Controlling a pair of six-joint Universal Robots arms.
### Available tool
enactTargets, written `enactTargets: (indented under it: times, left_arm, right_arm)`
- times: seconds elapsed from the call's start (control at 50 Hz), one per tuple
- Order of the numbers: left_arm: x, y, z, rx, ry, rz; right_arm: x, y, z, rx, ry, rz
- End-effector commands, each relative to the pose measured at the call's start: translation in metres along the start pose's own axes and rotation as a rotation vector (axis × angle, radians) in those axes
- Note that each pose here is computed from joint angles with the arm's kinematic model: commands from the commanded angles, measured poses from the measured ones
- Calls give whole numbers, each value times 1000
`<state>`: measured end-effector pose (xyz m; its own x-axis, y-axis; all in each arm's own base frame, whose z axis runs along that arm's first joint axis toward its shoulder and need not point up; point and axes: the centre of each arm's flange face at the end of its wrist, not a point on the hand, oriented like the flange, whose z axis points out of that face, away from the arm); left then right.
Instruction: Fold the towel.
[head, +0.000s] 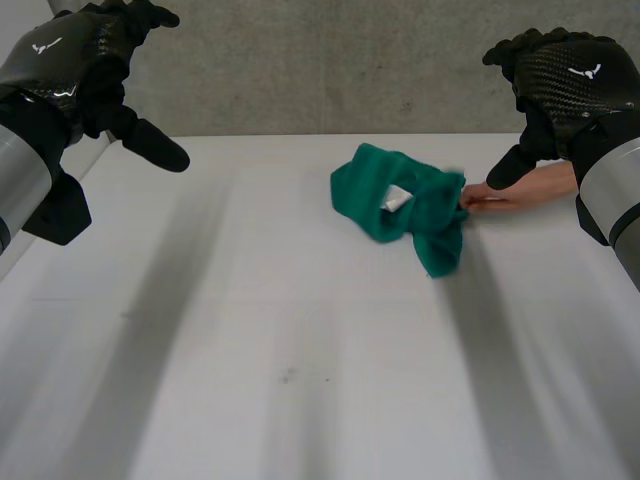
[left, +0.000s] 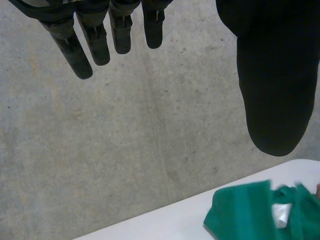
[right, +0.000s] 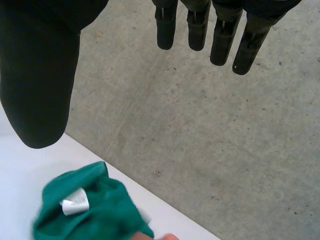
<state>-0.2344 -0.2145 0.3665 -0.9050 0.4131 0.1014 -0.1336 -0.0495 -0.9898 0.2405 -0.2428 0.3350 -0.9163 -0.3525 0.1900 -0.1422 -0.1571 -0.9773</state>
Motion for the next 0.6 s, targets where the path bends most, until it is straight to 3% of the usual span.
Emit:
enactTargets:
  times: [0.02,0.44,0.6]
  left_arm:
    - [1,-2,-1,19,4,1]
    - [1,1,1,17,6,3]
    - [1,13,4,5,11,13]
  right_arm:
    - [0,1,0,-3,-2,-3]
    - [0,8,5,-13,2,-29]
    - [-9,71,42,-177,-42,-226]
